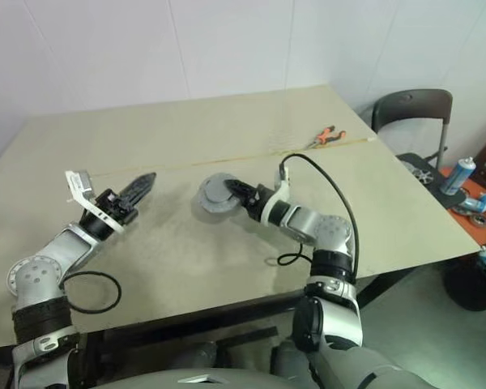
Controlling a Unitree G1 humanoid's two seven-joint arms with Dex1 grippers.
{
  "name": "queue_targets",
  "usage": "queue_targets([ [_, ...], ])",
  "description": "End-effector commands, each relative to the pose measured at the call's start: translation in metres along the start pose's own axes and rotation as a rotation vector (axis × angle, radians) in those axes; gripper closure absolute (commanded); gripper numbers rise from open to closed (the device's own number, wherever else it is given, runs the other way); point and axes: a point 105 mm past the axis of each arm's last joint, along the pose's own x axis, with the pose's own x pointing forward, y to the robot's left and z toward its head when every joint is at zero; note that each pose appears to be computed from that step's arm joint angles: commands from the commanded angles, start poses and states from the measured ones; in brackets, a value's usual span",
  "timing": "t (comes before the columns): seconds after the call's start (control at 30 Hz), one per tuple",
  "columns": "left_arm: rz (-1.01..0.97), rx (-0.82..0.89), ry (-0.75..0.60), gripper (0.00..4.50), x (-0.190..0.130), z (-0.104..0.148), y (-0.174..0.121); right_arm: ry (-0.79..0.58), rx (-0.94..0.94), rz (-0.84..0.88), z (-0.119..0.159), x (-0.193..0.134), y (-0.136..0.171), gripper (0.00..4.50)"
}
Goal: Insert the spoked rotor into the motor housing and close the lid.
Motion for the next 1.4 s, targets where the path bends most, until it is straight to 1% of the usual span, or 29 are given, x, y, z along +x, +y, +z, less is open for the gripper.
queue_targets([
  [0.03, -0.031, -0.014, -0.012, 2.91, 0.004, -0.004, -0.008, -0.007, -0.106, 0.197, 0.010, 0.012, 0.062, 2.34],
  [0.13, -0.042, -0.056, -0.018, 1.86, 0.005, -0.010, -0.010, -0.003, -0.119, 0.234, 0.010, 0.016, 0.076, 2.34],
  [0.27, -0.067, -0.086, -0.028, 0.44, 0.005, -0.013, -0.015, 0.003, -0.121, 0.227, 0.010, 0.018, 0.076, 2.34],
  [0.3, -0.077, -0.096, -0.026, 0.12, 0.004, -0.014, -0.017, 0.004, -0.121, 0.225, 0.010, 0.018, 0.075, 2.34],
  [0.33, -0.097, -0.097, -0.013, 0.05, 0.004, -0.015, -0.022, 0.005, -0.121, 0.224, 0.011, 0.018, 0.075, 2.34],
  [0.57, -0.189, -0.124, 0.023, 0.05, 0.013, -0.022, -0.053, 0.017, -0.125, 0.206, 0.010, 0.021, 0.073, 2.34],
  [0.73, -0.190, -0.174, 0.105, 0.05, 0.027, -0.049, -0.056, 0.020, -0.131, 0.210, 0.010, 0.023, 0.076, 2.34],
  [0.8, -0.177, -0.176, 0.156, 0.05, 0.030, -0.064, -0.053, 0.022, -0.135, 0.208, 0.010, 0.024, 0.076, 2.34],
  [0.87, -0.167, -0.186, 0.174, 0.05, 0.030, -0.071, -0.049, 0.025, -0.139, 0.206, 0.010, 0.024, 0.077, 2.34],
  [1.13, -0.140, -0.204, 0.124, 0.05, 0.026, -0.060, -0.037, 0.031, -0.147, 0.199, 0.009, 0.023, 0.077, 2.34],
  [1.27, -0.106, -0.218, 0.079, 0.05, 0.033, -0.056, -0.028, 0.044, -0.148, 0.191, 0.006, 0.025, 0.075, 2.34],
  [1.33, -0.112, -0.229, 0.068, 0.05, 0.037, -0.055, -0.029, 0.046, -0.149, 0.190, 0.006, 0.025, 0.075, 2.34],
  [1.4, -0.136, -0.247, 0.086, 0.05, 0.044, -0.061, -0.035, 0.048, -0.152, 0.185, 0.006, 0.025, 0.074, 2.34],
])
